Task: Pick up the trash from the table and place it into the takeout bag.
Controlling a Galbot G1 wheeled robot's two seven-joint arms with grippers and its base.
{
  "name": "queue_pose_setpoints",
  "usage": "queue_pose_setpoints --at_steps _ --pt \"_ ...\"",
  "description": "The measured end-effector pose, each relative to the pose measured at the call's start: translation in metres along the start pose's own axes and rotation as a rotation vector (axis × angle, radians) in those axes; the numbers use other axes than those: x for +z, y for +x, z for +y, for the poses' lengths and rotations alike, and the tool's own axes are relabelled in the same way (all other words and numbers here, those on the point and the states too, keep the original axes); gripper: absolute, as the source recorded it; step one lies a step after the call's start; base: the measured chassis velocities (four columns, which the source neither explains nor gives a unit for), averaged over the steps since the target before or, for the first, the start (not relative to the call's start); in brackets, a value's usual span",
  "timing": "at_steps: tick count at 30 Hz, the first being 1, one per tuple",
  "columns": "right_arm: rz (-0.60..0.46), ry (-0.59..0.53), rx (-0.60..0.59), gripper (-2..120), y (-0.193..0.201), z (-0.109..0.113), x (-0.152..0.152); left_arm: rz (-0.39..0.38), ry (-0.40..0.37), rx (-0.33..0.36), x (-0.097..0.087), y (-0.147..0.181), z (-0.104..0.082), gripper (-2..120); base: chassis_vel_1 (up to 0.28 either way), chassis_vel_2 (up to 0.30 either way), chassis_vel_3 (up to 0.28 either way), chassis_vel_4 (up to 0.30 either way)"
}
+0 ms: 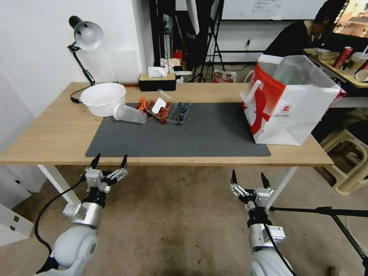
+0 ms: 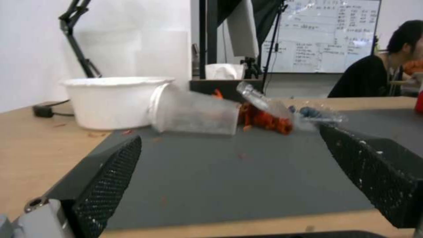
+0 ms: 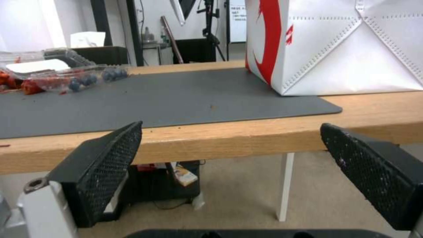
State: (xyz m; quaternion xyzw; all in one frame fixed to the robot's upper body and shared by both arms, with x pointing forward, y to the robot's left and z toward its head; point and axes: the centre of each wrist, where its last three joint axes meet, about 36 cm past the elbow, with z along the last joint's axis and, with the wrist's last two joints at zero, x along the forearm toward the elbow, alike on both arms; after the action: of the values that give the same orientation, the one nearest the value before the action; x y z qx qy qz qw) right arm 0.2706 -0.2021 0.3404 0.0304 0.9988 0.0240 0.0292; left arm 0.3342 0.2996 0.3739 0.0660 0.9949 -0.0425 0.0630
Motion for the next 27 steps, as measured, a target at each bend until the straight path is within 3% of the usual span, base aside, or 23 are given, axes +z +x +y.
queue_pose_setpoints --at_steps 12,27 --pt "-0.004 -0.004 -0.001 100 -0.004 0.002 -0.001 0.06 0.082 0.039 -0.028 -0.033 -0.017 100 0.0 0.0 0.0 0.0" --pt "-0.001 -0.005 -0.002 100 -0.005 0.005 0.0 0.18 0.232 -0.013 -0.061 -0.095 -0.022 100 0.0 0.0 0.0 0.0"
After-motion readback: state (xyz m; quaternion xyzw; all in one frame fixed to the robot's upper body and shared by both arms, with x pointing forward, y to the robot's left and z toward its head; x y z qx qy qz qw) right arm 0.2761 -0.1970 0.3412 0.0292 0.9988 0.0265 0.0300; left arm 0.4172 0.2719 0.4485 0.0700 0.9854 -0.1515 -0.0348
